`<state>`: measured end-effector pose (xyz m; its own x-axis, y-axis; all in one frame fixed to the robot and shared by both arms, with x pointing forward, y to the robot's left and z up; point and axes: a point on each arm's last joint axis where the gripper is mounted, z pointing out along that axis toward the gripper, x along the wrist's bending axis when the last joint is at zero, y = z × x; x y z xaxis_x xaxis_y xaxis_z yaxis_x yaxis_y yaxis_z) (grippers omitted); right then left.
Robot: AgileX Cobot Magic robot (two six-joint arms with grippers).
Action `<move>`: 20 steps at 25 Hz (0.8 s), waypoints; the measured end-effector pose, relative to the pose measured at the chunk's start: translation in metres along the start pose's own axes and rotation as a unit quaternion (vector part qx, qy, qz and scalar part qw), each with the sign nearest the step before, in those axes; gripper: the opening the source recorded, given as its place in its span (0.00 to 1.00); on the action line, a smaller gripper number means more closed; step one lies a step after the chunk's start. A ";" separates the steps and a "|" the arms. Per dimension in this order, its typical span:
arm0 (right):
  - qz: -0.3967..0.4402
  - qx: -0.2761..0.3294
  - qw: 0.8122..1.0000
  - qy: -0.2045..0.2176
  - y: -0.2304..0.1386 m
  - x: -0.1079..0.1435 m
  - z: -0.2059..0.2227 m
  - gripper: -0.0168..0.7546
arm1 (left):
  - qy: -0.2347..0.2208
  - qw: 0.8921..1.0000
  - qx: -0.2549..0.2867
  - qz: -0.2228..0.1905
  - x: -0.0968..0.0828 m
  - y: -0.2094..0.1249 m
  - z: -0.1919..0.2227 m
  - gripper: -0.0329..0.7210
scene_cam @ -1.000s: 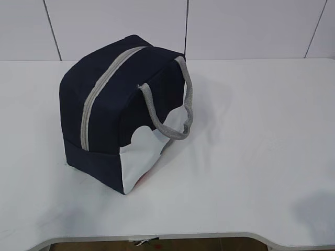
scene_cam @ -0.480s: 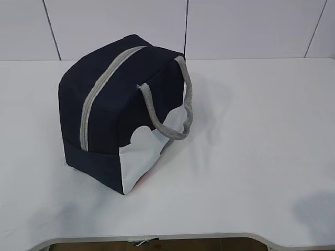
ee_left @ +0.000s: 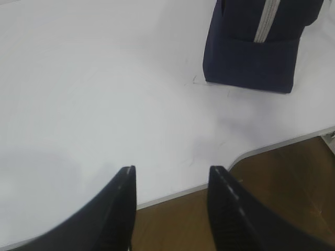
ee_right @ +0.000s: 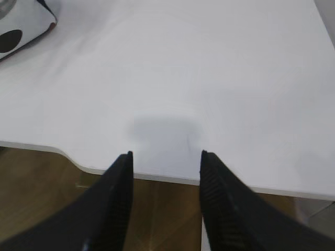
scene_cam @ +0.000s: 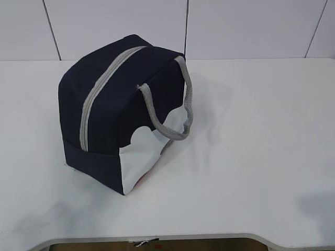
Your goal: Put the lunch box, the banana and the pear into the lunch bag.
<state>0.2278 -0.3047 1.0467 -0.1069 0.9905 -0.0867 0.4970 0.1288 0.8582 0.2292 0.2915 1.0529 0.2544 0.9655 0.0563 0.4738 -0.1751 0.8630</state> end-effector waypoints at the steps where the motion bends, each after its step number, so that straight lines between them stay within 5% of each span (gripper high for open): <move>1: 0.005 0.001 1.000 -0.009 0.000 0.000 0.000 0.48 | 0.000 1.000 0.000 0.000 0.000 0.000 0.000 0.49; 20: 0.020 0.003 0.999 -0.034 0.000 0.001 0.000 0.48 | 0.000 1.000 0.000 0.000 0.000 0.000 0.000 0.43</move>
<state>0.2275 -0.3038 1.0467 -0.0276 0.9958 -0.0867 0.5056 0.0888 0.8582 0.2292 0.2915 1.0529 0.2544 0.9655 0.0563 0.4738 -0.1751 0.8630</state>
